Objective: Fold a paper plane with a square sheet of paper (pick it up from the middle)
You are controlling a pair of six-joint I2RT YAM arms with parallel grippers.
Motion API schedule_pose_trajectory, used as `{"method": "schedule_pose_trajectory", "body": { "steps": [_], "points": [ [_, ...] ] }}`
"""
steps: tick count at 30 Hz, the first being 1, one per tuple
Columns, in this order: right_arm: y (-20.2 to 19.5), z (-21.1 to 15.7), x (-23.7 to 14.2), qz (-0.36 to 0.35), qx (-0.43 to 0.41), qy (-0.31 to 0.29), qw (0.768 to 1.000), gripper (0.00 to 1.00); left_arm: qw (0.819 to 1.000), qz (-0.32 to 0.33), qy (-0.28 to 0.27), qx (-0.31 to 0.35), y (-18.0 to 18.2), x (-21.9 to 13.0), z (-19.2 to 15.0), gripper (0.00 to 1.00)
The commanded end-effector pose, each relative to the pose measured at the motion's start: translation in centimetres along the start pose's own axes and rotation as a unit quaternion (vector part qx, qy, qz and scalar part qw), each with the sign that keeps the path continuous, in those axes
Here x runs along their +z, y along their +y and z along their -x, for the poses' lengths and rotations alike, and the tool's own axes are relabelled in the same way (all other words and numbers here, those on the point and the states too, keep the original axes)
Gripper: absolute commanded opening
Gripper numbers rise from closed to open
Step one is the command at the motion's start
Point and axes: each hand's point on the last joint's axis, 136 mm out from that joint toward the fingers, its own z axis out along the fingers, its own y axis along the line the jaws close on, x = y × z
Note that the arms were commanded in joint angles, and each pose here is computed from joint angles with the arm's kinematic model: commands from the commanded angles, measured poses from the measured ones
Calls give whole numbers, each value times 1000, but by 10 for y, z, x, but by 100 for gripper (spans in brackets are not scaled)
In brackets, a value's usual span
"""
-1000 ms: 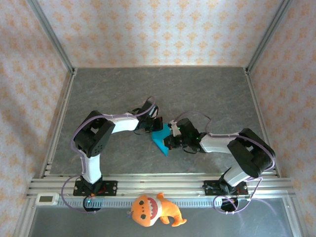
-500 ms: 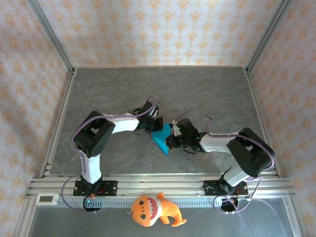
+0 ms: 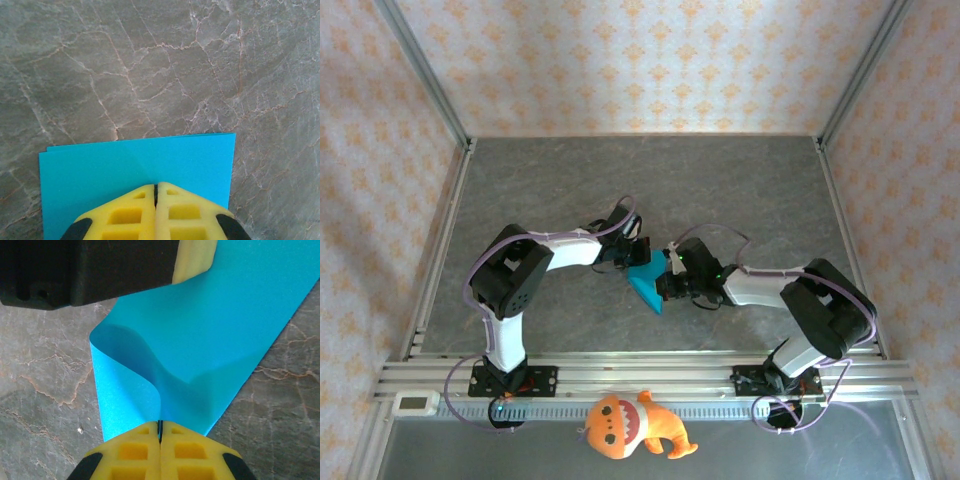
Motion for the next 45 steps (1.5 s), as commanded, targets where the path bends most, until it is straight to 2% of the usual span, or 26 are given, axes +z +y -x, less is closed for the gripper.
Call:
{"method": "schedule_pose_trajectory", "body": {
  "steps": [1, 24, 35, 42, 45],
  "points": [
    [-3, 6, -1, -13, 6, -4, 1000, 0, 997, 61, 39, -9, 32, 10, -28, 1],
    [-13, 0, 7, -28, 17, 8, 999, 0, 997, 64, 42, -10, 34, 12, -30, 1],
    [-20, -8, 9, -42, 19, 22, 999, 0, 998, 62, 30, -6, 26, 9, -19, 1],
    [-23, -11, 11, -45, 19, 25, 999, 0, 998, 64, 2, 3, 14, -1, 2, 7],
    [-23, -11, 11, -44, 19, 24, 999, 0, 998, 46, -31, 9, -4, -20, 19, 12]
  ]
}}
